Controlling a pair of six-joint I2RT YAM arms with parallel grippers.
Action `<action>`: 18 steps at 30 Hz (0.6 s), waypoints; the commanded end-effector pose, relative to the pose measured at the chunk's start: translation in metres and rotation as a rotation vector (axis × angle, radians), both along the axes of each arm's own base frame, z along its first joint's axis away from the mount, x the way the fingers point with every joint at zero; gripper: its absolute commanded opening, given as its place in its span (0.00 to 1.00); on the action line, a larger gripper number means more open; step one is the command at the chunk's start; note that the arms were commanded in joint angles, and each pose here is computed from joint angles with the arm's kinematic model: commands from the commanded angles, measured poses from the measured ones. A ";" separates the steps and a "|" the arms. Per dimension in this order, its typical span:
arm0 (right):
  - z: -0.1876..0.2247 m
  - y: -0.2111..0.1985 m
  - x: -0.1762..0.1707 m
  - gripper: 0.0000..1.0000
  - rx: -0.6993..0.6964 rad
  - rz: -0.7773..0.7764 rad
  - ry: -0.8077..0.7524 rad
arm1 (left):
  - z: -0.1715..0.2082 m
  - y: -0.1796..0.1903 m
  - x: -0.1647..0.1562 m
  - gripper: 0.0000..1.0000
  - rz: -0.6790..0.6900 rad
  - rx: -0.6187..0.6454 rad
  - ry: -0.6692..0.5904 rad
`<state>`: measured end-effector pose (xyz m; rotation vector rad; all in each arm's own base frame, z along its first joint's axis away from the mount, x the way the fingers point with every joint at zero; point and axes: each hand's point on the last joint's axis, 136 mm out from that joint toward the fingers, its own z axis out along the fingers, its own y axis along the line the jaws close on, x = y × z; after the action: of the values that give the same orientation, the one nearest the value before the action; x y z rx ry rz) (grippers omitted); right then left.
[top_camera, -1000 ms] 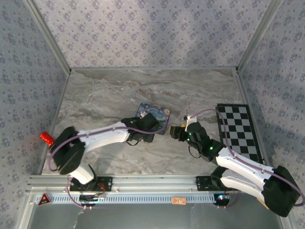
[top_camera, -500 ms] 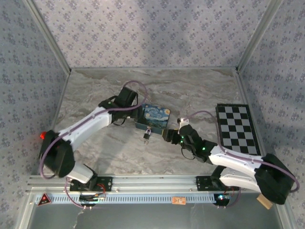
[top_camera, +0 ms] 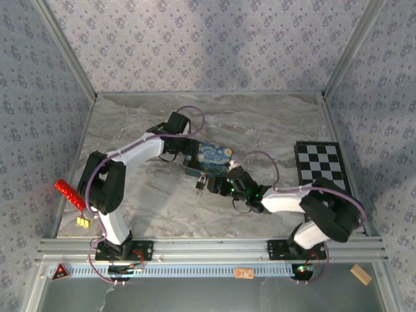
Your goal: Unlock the padlock with the key
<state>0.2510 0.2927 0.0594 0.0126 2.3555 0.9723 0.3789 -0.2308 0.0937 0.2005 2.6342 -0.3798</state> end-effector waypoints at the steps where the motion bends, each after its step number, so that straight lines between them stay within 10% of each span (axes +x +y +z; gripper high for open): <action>1: 0.015 0.014 0.016 0.59 0.117 0.015 0.004 | -0.008 -0.005 -0.004 0.62 -0.007 -0.036 0.004; 18: 0.012 0.003 0.058 0.46 0.204 0.053 -0.009 | -0.040 0.027 -0.050 0.58 0.169 -0.034 0.020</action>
<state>0.3034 0.2841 0.0596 0.0508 2.3206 1.1590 0.3625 -0.2172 0.0880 -0.0092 2.4939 -0.4661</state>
